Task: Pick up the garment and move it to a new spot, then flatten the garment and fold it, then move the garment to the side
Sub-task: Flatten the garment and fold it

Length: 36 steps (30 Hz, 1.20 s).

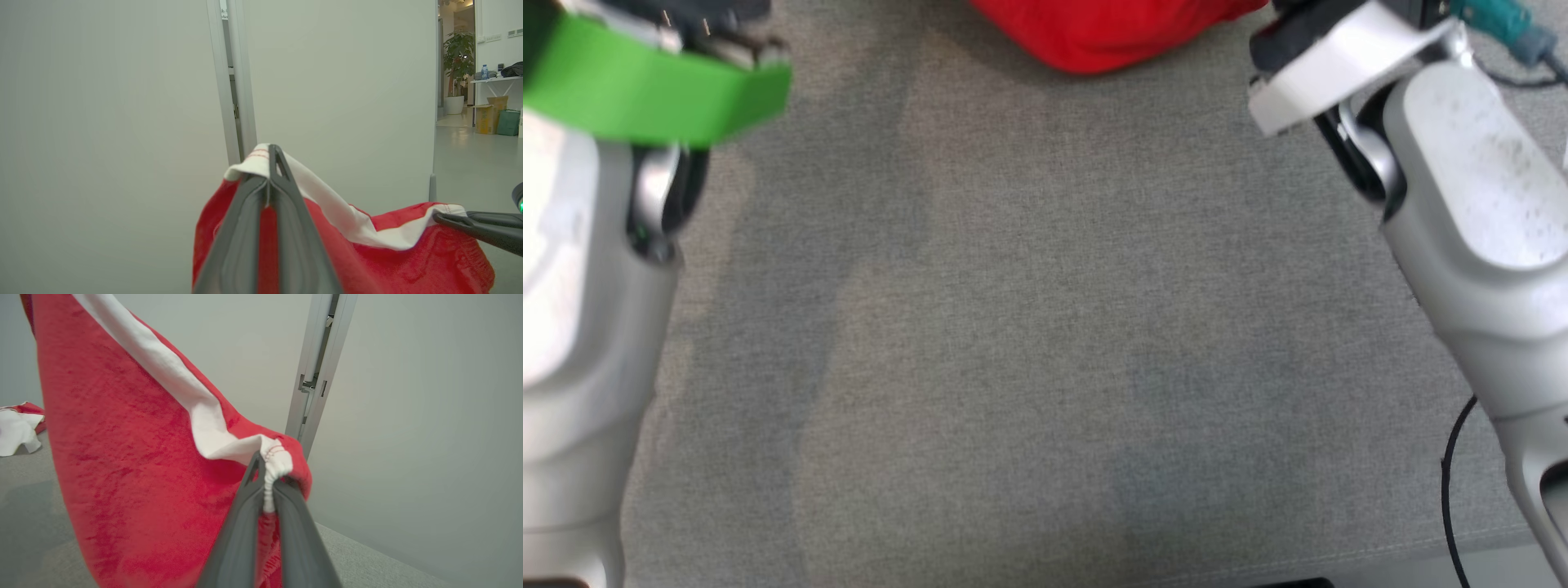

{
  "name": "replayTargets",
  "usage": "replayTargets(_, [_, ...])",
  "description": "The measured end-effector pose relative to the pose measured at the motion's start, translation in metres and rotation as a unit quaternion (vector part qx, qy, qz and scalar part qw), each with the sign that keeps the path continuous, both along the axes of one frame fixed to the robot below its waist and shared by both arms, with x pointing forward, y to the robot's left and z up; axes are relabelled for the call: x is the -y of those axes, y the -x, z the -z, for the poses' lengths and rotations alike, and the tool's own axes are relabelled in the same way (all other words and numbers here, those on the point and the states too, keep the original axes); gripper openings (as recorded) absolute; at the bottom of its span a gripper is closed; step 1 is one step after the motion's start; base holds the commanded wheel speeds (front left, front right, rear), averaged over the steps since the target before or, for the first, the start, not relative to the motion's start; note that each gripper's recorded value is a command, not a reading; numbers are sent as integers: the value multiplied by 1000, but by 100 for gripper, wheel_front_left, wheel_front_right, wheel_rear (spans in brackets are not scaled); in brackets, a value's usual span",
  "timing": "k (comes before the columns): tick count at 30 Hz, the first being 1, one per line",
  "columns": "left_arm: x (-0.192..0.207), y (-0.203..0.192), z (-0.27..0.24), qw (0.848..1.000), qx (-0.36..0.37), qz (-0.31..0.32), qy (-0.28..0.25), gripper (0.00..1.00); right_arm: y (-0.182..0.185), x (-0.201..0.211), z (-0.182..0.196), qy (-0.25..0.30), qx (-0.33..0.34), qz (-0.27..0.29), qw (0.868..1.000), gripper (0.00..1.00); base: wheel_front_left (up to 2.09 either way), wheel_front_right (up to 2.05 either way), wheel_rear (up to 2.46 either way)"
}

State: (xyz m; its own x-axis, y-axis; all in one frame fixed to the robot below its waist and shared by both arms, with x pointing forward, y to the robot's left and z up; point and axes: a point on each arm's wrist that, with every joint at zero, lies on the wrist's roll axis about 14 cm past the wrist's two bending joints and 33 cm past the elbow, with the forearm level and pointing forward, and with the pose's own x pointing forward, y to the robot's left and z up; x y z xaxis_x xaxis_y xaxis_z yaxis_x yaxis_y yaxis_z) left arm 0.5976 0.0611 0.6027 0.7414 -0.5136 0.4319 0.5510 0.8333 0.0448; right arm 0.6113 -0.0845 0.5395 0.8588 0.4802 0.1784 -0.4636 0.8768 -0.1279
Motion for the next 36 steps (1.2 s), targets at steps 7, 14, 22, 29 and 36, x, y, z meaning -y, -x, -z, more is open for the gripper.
replayTargets(7, [-15,42,-4,999,-9,-18,40,0,41,-2,-9,-30,7,-11,999,0,0,0,0])
replayTargets(14, [-32,101,-7,996,-25,-46,73,0,98,1,-11,-51,-3,-13,999,0,0,0,0])
replayTargets(22, [-39,176,-8,994,-44,-65,79,0,168,1,-17,-77,-25,-6,997,0,0,0,0])
replayTargets(29, [-42,221,-28,995,-18,-66,75,0,219,-1,-31,-107,-37,5,994,0,0,0,0])
replayTargets(36, [-41,223,-5,995,-54,-58,54,0,234,0,-11,-113,-82,29,990,0,0,0,0])
